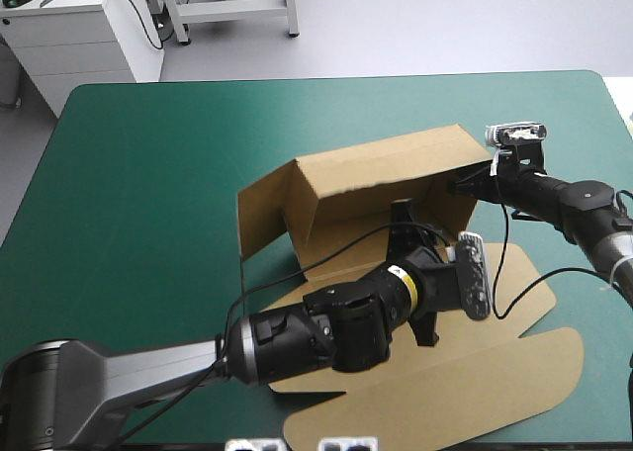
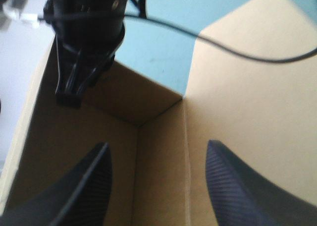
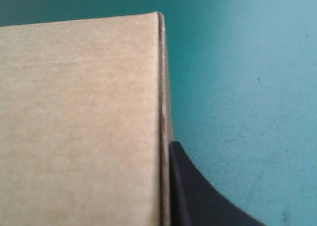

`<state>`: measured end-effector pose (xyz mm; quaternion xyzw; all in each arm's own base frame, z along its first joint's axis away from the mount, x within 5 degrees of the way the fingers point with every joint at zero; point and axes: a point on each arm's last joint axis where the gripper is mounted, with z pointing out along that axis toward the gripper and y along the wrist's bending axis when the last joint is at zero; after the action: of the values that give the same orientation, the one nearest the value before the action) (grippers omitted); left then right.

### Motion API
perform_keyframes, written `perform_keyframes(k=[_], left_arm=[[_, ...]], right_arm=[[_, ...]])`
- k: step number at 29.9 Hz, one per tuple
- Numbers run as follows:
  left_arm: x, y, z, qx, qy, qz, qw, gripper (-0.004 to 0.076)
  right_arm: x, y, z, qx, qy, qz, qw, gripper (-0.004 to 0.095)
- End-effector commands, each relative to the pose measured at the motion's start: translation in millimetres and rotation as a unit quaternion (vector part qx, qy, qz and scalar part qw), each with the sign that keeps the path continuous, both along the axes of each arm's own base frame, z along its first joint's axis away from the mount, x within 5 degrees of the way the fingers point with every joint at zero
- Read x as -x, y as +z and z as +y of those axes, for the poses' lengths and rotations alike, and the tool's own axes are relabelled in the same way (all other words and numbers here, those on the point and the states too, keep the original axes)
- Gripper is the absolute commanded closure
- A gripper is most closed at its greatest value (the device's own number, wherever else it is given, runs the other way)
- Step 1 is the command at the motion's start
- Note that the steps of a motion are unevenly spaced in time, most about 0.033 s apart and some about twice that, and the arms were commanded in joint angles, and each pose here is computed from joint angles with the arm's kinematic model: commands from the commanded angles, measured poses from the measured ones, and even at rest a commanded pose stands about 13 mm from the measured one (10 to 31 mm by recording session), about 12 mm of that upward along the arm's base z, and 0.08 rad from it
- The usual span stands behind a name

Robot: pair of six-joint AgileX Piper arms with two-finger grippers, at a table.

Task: Fold the box

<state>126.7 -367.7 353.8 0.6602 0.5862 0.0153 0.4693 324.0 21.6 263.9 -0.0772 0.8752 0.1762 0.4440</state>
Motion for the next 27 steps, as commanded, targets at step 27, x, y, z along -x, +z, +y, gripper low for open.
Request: perform_keyframes(k=[27], left_arm=[[-92.6,158.7,271.5,0.267,0.361,-0.089,0.889,0.0732]], right_arm=[[14.2,79.3,48.3,0.017,0.036,0.056,0.998,0.0905]])
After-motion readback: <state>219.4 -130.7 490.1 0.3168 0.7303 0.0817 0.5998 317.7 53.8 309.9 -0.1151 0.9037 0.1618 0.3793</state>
